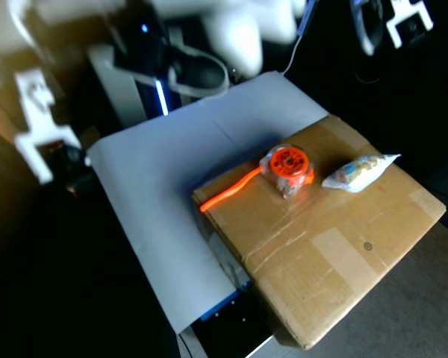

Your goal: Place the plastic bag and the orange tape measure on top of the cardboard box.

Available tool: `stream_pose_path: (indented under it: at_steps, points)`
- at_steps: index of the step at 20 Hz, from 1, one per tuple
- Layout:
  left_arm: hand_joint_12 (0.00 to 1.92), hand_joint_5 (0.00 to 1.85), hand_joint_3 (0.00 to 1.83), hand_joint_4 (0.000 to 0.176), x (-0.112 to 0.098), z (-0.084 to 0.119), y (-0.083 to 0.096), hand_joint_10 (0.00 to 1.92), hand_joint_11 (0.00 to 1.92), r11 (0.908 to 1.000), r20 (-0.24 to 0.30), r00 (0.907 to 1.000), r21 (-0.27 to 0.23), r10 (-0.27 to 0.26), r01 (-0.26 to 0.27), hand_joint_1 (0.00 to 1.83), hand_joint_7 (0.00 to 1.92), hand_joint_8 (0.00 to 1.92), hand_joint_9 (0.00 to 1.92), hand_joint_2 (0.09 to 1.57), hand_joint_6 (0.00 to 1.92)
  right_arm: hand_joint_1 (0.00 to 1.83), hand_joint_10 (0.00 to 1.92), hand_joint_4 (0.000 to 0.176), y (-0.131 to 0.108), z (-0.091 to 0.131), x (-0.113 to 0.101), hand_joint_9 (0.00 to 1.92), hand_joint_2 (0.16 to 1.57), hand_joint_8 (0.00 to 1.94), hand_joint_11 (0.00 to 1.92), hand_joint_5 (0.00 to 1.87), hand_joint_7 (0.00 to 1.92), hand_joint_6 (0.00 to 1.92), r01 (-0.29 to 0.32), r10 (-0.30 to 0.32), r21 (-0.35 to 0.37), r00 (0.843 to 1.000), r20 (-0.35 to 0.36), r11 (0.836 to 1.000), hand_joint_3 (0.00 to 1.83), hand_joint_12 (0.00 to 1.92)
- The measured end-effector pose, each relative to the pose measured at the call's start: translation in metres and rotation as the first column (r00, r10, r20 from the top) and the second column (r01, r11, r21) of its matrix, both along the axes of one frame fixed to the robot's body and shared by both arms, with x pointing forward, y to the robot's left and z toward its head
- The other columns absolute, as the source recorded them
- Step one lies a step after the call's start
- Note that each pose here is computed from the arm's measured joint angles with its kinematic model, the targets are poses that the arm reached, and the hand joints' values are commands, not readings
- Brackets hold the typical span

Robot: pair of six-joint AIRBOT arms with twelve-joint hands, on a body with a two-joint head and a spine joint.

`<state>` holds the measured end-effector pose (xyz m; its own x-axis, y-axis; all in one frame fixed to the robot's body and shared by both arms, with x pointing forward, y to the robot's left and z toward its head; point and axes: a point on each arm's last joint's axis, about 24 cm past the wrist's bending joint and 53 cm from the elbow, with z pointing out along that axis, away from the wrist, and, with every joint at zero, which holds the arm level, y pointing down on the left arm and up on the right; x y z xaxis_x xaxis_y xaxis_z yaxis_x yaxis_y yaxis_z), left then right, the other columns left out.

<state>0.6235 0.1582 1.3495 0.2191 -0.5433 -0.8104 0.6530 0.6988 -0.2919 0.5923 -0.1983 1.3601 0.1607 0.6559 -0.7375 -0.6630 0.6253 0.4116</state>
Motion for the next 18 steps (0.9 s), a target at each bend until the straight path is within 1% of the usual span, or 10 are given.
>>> stream_pose_path:
  at_steps: [1, 5, 6, 8, 11, 14, 15, 16, 17, 18]
  points:
    - [1.53, 0.08, 0.0, 0.048, -0.004, 0.004, 0.013, 0.68, 0.0, 0.9991, 0.008, 1.0, -0.042, -0.003, 0.004, 0.7, 0.25, 0.0, 0.11, 1.1, 0.0, 0.67, 0.22, 0.098, -0.009, 0.003, -0.006, 0.09, 1.14, 0.0, 0.0, 0.0, 0.07, 0.0, 0.0, 0.0, 0.018, 1.0, 0.02, 1.0, 0.0, 0.71]
    - [1.2, 0.18, 0.0, 0.171, -0.006, 0.009, 0.07, 0.18, 0.0, 0.9681, 0.003, 0.9995, -0.248, -0.031, 0.031, 0.64, 0.09, 0.0, 0.21, 1.22, 0.04, 0.56, 0.16, 0.0, -0.035, 0.019, -0.013, 0.26, 1.2, 0.05, 0.0, 0.3, 0.32, 0.12, 0.014, -0.026, 0.133, 0.995, 0.092, 0.991, 0.01, 0.94]
    - [1.14, 0.19, 0.0, 0.175, -0.008, 0.003, 0.079, 0.1, 0.0, 0.9649, -0.005, 0.9997, -0.262, -0.023, 0.021, 0.62, 0.08, 0.0, 0.22, 1.2, 0.02, 0.59, 0.16, 0.0, -0.034, 0.019, -0.013, 0.3, 1.23, 0.02, 0.0, 0.26, 0.38, 0.6, 0.01, -0.024, 0.144, 0.995, 0.096, 0.99, 0.0, 0.98]
    - [1.18, 0.19, 0.0, 0.142, -0.015, -0.006, 0.092, 0.04, 0.05, 0.9546, -0.013, 0.9999, -0.298, 0.002, -0.006, 0.58, 0.2, 0.0, 0.37, 1.1, 0.01, 0.52, 0.17, 0.0, -0.028, 0.009, -0.012, 0.28, 1.3, 0.01, 0.0, 0.0, 0.32, 1.19, 0.0, -0.01, 0.143, 0.997, 0.075, 0.99, 0.01, 0.95]
    - [0.98, 0.15, 0.0, 0.164, -0.038, 0.003, 0.095, 0.0, 0.0, 0.943, 0.064, 0.9977, -0.33, -0.019, 0.039, 0.55, 0.14, 0.0, 0.26, 1.13, 0.02, 0.45, 0.16, 0.0, -0.043, -0.027, -0.015, 0.37, 1.26, 0.01, 0.0, 0.0, 0.4, 0.84, 0.006, -0.004, 0.188, 1.0, -0.015, 0.982, 0.01, 1.12]
    - [0.89, 0.47, 0.01, 0.053, -0.052, 0.01, 0.087, 0.02, 0.0, 0.9318, 0.129, 0.99, -0.349, -0.056, 0.099, 0.52, 0.45, 0.01, 0.39, 1.23, 0.6, 0.58, 0.12, 0.005, -0.076, -0.043, -0.013, 0.47, 1.24, 0.09, 0.0, 0.12, 0.55, 1.46, 0.091, -0.071, 0.269, 0.994, -0.085, 0.959, 0.0, 1.09]
    - [1.23, 0.51, 0.0, 0.167, -0.052, 0.008, 0.086, 0.12, 0.01, 0.9313, 0.127, 0.9902, -0.35, -0.059, 0.1, 0.69, 0.67, 0.12, 0.58, 1.33, 1.41, 0.73, 0.68, 0.163, -0.072, -0.036, -0.017, 0.31, 1.33, 0.64, 0.0, 0.45, 0.34, 1.6, 0.066, -0.053, 0.274, 0.997, -0.054, 0.959, 0.01, 1.2]
    - [1.29, 0.4, 0.0, 0.07, -0.052, 0.003, 0.087, 0.19, 0.12, 0.9338, 0.112, 0.9922, -0.346, -0.054, 0.09, 0.67, 0.79, 0.16, 0.72, 1.24, 0.96, 0.8, 1.07, 0.175, -0.065, -0.03, -0.022, 0.26, 1.32, 1.07, 0.0, 0.58, 0.31, 1.58, 0.029, -0.023, 0.273, 0.999, -0.023, 0.962, 0.0, 1.5]
    - [1.32, 0.58, 0.0, 0.172, -0.051, -0.002, 0.085, 0.17, 0.12, 0.9354, 0.092, 0.9944, -0.344, -0.053, 0.082, 0.79, 0.82, 0.15, 0.72, 1.32, 1.53, 0.74, 0.96, 0.163, -0.057, -0.025, -0.027, 0.22, 1.38, 0.89, 0.0, 0.5, 0.25, 1.68, -0.011, 0.011, 0.268, 1.0, 0.003, 0.963, 0.0, 1.47]
    - [1.38, 0.66, 0.01, 0.0, -0.052, -0.001, 0.083, 0.16, 0.02, 0.9413, 0.102, 0.9938, -0.329, -0.044, 0.075, 1.11, 0.65, 1.28, 0.69, 1.31, 1.7, 0.99, 1.11, 0.0, -0.049, -0.021, -0.032, 0.36, 1.43, 1.69, 0.11, 0.52, 0.39, 1.82, -0.048, 0.043, 0.259, 0.999, 0.022, 0.965, 0.0, 1.6]
